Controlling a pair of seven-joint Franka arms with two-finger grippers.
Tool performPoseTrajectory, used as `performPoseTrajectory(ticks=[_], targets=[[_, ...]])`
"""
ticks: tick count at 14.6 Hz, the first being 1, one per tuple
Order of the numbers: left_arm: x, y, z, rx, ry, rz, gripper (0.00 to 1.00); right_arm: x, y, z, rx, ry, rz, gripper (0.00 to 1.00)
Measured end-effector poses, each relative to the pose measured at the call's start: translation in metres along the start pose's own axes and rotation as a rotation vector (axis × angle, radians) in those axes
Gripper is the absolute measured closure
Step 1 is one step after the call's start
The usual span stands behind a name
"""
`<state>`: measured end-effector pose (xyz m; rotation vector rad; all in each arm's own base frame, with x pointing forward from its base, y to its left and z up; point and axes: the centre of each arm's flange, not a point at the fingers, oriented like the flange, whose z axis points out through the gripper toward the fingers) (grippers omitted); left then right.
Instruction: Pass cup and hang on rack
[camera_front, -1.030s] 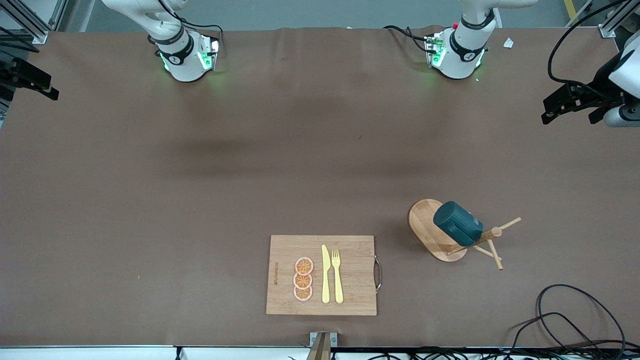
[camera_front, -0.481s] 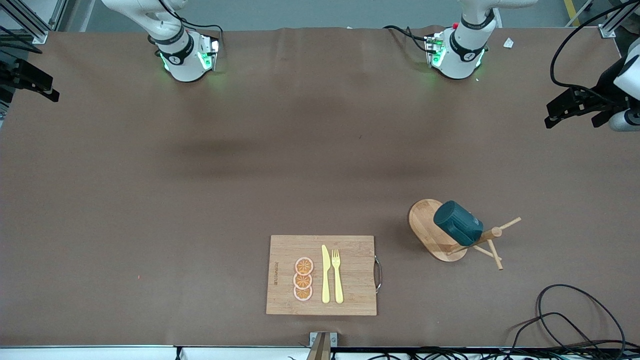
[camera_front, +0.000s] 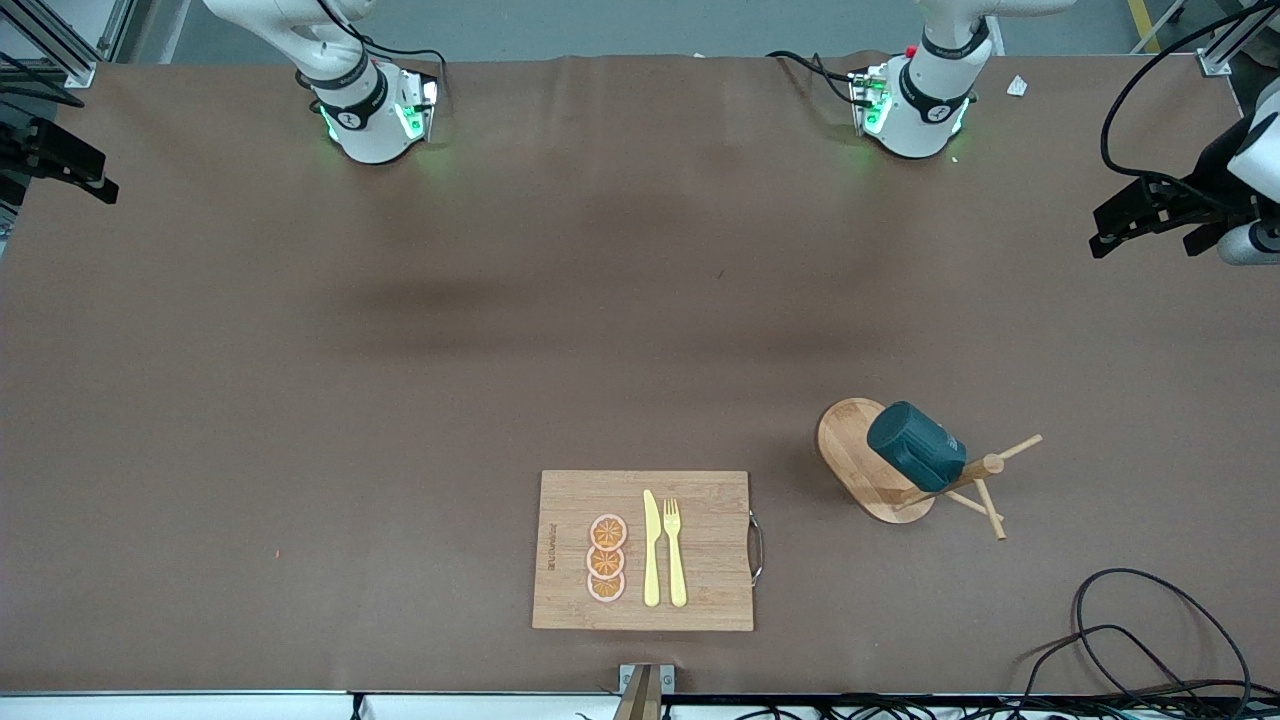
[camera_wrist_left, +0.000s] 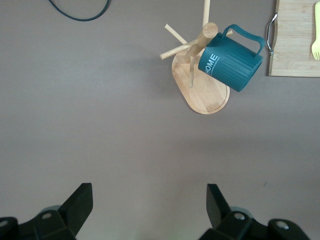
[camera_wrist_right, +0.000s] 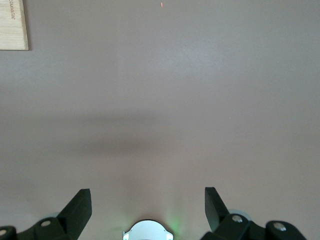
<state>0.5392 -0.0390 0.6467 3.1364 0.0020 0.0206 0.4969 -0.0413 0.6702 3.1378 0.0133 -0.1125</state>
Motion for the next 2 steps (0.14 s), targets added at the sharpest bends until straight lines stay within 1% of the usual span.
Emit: performPoseTrajectory(ticks=[2], targets=[[0.0006, 0.0009, -0.0039, -0.001, 0.011, 0.002, 0.00, 0.0000, 0.0002, 0.0000, 0.000, 0.000, 0.000, 0.00]])
